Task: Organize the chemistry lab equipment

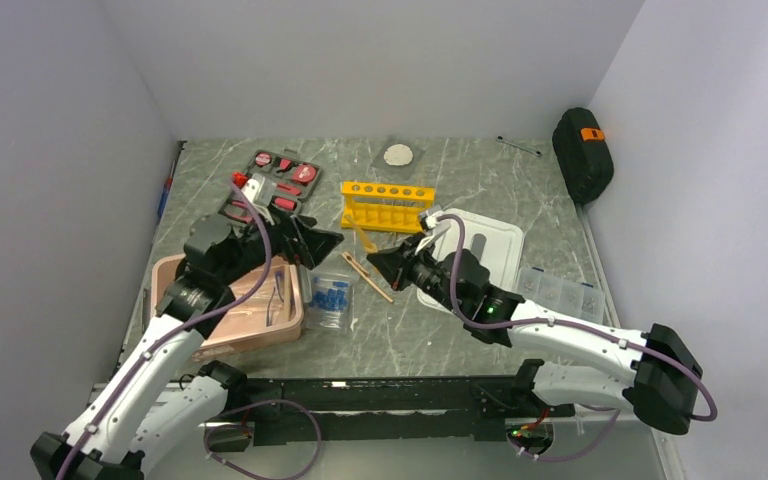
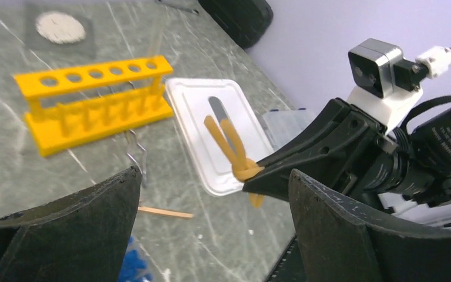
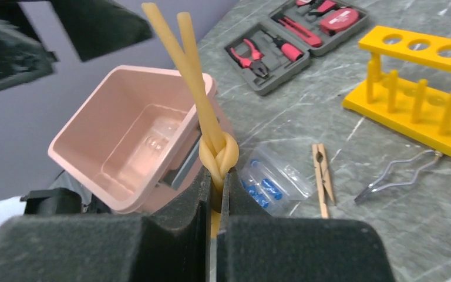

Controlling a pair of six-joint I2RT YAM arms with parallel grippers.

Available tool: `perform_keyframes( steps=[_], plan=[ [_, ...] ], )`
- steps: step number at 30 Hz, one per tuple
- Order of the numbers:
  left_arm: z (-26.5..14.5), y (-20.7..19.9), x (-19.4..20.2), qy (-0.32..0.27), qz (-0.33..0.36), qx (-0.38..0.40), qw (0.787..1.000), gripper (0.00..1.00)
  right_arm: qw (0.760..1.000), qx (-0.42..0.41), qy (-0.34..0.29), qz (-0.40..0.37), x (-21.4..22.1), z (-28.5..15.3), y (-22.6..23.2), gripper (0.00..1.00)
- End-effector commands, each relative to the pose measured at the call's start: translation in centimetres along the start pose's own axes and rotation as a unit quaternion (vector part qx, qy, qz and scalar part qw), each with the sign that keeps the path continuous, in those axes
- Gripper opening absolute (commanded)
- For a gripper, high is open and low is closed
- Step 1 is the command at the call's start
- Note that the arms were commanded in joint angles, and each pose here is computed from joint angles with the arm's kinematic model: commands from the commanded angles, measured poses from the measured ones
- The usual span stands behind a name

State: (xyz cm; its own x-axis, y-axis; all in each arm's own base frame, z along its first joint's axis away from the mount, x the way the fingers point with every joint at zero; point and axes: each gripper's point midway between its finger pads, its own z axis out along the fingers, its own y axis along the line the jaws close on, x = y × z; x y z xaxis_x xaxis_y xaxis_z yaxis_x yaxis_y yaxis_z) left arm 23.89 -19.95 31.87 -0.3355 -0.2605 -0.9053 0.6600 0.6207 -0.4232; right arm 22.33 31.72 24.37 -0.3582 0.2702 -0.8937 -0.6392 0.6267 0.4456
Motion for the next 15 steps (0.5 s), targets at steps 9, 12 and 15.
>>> perform_keyframes(
  steps=[9,12,15],
  plan=[
    [3.1,-1.4,1.9,0.015,-0.144,0.036,0.989,0.58,0.997,-0.056,-0.016,-0.047,-0.7,1.7,3.7,0.0],
    [3.2,-1.2,2.6,0.025,-0.156,0.029,0.987,0.52,0.997,-0.054,-0.015,-0.049,-0.6,1.8,3.8,0.0],
    [3.5,-1.2,3.5,0.035,-0.172,0.031,0.984,0.42,0.997,-0.055,-0.015,-0.049,-0.5,1.9,3.8,0.0]
  ],
)
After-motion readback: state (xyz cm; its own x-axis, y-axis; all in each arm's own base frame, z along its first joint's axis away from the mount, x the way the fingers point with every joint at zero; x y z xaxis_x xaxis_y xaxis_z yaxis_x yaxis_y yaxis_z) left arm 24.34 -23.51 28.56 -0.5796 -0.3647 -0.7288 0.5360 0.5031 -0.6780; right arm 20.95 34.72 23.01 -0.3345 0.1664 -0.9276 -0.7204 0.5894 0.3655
